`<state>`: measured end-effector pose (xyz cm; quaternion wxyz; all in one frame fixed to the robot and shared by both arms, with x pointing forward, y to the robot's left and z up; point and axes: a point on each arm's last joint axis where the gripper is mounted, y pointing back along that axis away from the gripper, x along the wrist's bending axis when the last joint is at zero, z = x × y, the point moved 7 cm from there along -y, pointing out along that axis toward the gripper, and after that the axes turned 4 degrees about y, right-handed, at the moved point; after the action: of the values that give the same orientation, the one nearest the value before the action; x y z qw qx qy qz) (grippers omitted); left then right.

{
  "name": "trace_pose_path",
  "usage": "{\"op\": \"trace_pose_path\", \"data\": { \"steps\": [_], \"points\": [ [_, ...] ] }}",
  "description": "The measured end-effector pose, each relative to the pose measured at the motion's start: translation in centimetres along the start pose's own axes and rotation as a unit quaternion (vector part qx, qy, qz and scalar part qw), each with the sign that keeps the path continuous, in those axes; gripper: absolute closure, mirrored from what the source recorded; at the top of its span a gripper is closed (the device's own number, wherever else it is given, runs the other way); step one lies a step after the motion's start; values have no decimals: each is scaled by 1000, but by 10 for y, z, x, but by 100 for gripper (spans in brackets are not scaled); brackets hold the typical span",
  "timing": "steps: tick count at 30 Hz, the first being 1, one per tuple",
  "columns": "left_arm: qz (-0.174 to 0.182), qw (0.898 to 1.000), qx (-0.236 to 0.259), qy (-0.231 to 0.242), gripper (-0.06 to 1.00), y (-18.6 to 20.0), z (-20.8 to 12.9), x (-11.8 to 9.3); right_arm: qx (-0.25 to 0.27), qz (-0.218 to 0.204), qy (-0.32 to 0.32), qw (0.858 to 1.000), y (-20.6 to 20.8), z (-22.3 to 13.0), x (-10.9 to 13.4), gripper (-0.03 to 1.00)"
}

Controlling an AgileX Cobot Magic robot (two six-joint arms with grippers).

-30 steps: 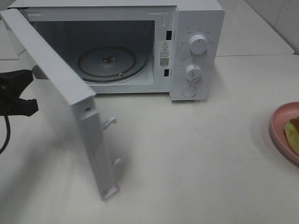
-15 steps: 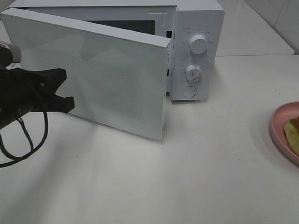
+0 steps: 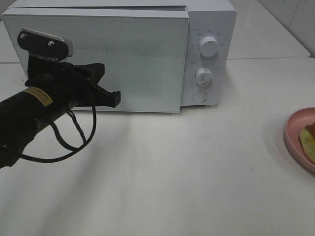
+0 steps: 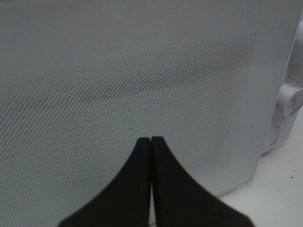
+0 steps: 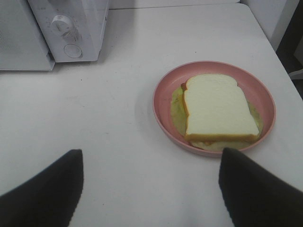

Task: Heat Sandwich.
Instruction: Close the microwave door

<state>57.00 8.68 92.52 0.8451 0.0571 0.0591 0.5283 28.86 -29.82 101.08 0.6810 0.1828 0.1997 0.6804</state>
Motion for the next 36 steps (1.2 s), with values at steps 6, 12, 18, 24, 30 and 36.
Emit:
{"op": "trace_pose_path", "data": {
  "steps": [6, 12, 18, 24, 30, 36],
  "points": [
    [-9, 1000, -6, 1, 94, -14, 8, -13, 0, 0, 0, 1000, 0, 0, 0, 20],
    [-11, 1000, -4, 11, 94, -32, 16, -20, 0, 0, 0, 1000, 0, 0, 0, 20],
    [-9, 1000, -6, 22, 94, -49, 24, -23, 0, 0, 0, 1000, 0, 0, 0, 20],
    [-8, 1000, -7, 26, 94, -57, 25, -25, 0, 0, 0, 1000, 0, 0, 0, 20],
    [-7, 1000, -5, 28, 94, -65, 21, -26, 0, 0, 0, 1000, 0, 0, 0, 20],
    [-24, 999, 6, 21, 94, -76, 20, -39, 0, 0, 0, 1000, 0, 0, 0, 20]
  ]
}}
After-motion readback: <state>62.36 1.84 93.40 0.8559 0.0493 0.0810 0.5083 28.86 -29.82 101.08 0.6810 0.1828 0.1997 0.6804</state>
